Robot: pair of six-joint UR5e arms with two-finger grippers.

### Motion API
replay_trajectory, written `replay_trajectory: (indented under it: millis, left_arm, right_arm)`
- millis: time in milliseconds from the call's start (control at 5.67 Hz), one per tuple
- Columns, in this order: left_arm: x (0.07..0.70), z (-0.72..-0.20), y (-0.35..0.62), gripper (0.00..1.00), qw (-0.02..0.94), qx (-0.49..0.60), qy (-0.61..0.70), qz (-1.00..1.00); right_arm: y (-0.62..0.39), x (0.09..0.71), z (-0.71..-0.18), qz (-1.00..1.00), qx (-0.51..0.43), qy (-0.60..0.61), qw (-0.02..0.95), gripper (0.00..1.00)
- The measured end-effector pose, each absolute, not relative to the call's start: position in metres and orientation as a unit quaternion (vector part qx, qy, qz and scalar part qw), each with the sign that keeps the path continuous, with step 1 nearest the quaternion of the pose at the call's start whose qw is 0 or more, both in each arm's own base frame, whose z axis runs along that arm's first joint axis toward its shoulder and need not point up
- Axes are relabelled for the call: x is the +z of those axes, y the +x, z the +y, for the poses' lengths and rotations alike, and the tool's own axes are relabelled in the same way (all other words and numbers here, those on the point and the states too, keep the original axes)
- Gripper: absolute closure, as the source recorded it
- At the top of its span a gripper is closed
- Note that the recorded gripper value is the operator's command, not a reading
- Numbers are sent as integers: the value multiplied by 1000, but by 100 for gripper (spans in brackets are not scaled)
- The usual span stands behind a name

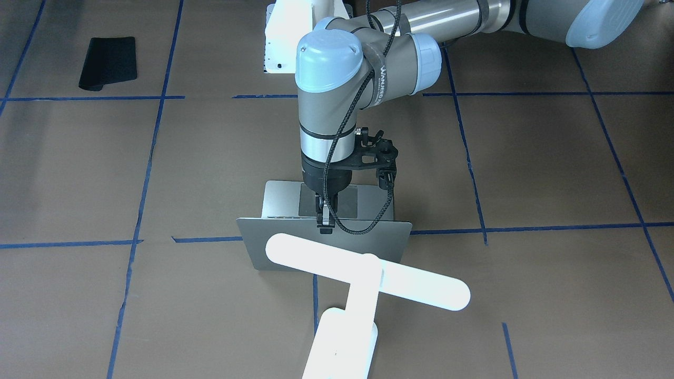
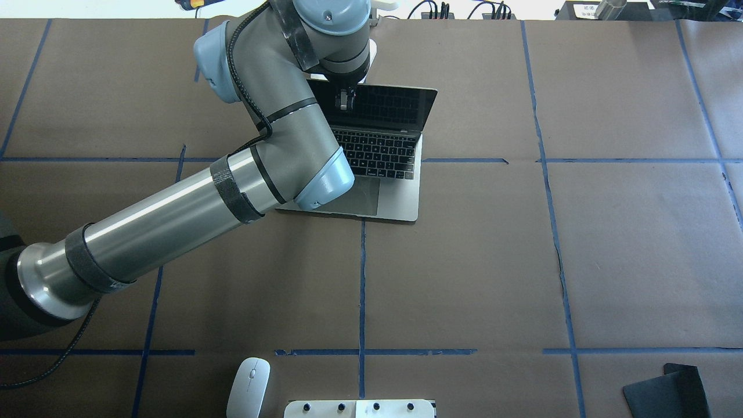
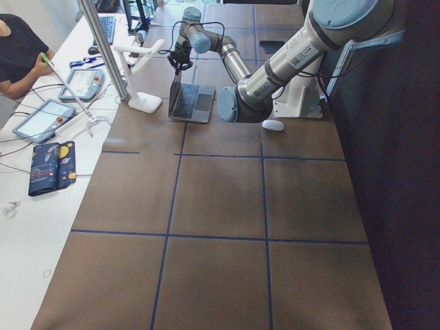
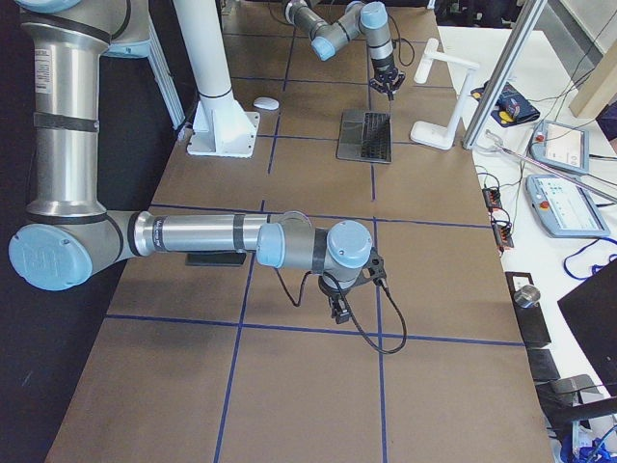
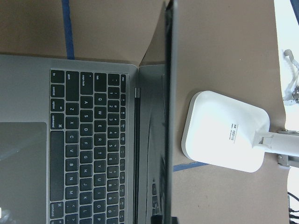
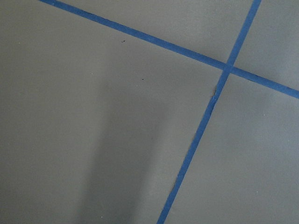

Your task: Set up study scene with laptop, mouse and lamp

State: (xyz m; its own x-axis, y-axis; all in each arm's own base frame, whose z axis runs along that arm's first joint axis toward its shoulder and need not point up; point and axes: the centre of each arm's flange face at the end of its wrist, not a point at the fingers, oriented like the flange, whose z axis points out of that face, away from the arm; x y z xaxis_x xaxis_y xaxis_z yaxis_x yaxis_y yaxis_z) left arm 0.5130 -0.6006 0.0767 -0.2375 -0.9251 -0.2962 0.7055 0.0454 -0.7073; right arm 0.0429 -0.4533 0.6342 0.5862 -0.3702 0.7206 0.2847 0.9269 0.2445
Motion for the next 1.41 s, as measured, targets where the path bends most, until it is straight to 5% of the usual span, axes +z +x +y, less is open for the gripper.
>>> replay_trajectory:
  millis: [176, 706, 1059, 1412]
  left_arm:
    - [78, -603, 511, 31, 596, -684, -132, 400]
    - [80, -602, 508, 19, 605, -674, -123, 406]
    - [87, -576, 484, 15, 621, -643, -125, 430]
    - [97, -532, 448, 1, 644, -593, -139, 462]
  right_arm:
    - [43, 635, -453, -416, -184, 51, 889, 0]
    - [41, 629, -456, -423, -172, 51, 888, 0]
    - [15, 611, -463, -444, -103, 47, 889, 0]
    - [-53, 586, -452, -479, 1, 38, 877, 0]
